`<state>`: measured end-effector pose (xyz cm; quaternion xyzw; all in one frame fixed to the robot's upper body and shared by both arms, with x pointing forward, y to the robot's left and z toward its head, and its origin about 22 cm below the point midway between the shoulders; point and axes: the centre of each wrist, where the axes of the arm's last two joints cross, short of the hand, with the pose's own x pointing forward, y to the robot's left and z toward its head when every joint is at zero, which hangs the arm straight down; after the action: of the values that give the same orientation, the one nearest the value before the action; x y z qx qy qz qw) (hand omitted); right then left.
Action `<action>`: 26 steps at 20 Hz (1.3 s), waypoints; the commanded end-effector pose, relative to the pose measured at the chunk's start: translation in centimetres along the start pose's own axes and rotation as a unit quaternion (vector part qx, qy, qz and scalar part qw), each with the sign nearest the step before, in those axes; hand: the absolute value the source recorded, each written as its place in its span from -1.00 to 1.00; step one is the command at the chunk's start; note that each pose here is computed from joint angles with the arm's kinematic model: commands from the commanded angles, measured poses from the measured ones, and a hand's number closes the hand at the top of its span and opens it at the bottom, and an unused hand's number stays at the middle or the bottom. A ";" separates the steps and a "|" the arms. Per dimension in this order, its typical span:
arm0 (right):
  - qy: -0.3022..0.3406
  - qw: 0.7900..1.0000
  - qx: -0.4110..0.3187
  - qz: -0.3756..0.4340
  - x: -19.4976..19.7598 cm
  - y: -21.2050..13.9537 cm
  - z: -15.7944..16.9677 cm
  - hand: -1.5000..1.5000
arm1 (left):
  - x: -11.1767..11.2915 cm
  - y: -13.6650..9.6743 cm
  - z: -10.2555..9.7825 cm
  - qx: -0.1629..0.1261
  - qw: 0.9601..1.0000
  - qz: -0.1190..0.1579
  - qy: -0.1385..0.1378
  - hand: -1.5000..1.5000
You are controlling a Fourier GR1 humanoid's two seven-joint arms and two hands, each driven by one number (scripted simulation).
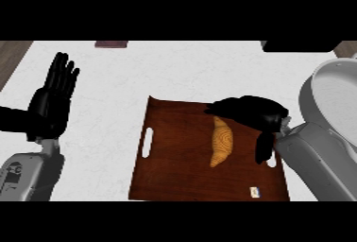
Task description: Pick the croissant from the tray and place it in the pot
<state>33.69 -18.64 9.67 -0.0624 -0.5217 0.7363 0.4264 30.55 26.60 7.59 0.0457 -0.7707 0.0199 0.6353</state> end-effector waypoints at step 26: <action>0.015 1.000 0.011 0.015 -0.8 9.0 -7.6 -1.00 | 0.0 0.1 0.8 0.003 1.000 -0.002 -0.001 0.00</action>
<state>33.49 -15.37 0.98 -0.0922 -0.5088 0.7455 0.4205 30.04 26.59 8.00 0.0468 -0.7703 0.0176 0.6357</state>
